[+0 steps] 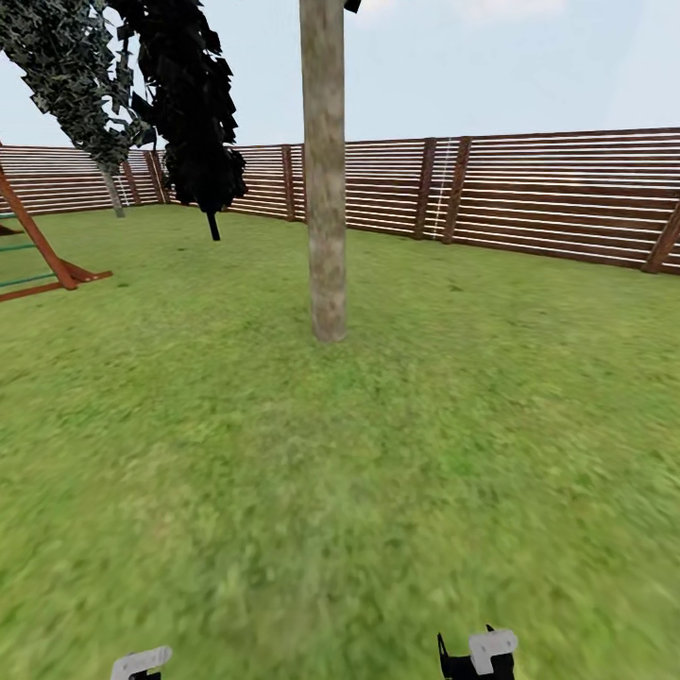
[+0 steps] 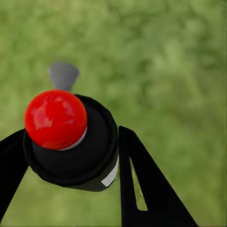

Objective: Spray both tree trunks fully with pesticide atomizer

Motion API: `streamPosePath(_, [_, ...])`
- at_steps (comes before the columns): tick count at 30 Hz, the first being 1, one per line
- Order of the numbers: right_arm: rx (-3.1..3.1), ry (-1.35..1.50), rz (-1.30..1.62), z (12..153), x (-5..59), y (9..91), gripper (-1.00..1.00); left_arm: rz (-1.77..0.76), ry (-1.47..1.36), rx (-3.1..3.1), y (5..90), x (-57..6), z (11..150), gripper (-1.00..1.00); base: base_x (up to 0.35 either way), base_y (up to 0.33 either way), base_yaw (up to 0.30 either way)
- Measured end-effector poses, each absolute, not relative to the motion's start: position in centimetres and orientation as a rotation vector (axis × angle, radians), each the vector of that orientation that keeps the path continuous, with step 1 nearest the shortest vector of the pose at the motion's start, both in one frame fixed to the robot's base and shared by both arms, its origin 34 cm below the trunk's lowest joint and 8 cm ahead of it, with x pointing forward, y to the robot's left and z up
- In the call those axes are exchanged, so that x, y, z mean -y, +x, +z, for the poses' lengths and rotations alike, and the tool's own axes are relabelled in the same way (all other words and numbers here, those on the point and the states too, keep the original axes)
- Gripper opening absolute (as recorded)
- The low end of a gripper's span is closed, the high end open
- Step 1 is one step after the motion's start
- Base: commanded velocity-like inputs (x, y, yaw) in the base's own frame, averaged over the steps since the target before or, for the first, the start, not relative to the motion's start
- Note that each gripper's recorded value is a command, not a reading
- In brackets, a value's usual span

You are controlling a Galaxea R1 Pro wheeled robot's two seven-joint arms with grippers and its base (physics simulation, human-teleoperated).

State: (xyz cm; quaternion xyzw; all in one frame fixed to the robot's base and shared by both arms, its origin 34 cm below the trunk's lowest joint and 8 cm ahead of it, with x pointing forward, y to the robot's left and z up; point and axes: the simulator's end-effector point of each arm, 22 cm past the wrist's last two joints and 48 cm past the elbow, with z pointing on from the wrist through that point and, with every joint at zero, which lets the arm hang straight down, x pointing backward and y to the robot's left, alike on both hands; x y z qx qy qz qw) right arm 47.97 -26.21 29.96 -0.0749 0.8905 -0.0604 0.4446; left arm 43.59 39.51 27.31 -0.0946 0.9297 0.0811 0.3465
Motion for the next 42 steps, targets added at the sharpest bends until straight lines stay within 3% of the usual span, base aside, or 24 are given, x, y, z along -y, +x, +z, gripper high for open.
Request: streamPosePath(42, [-2.208,-0.187,-0.156,29.93,26.58,47.91,1.00,0.210,-0.245,-2.412,43.59,-39.52,27.31,-1.00,0.337,0.000,0.020])
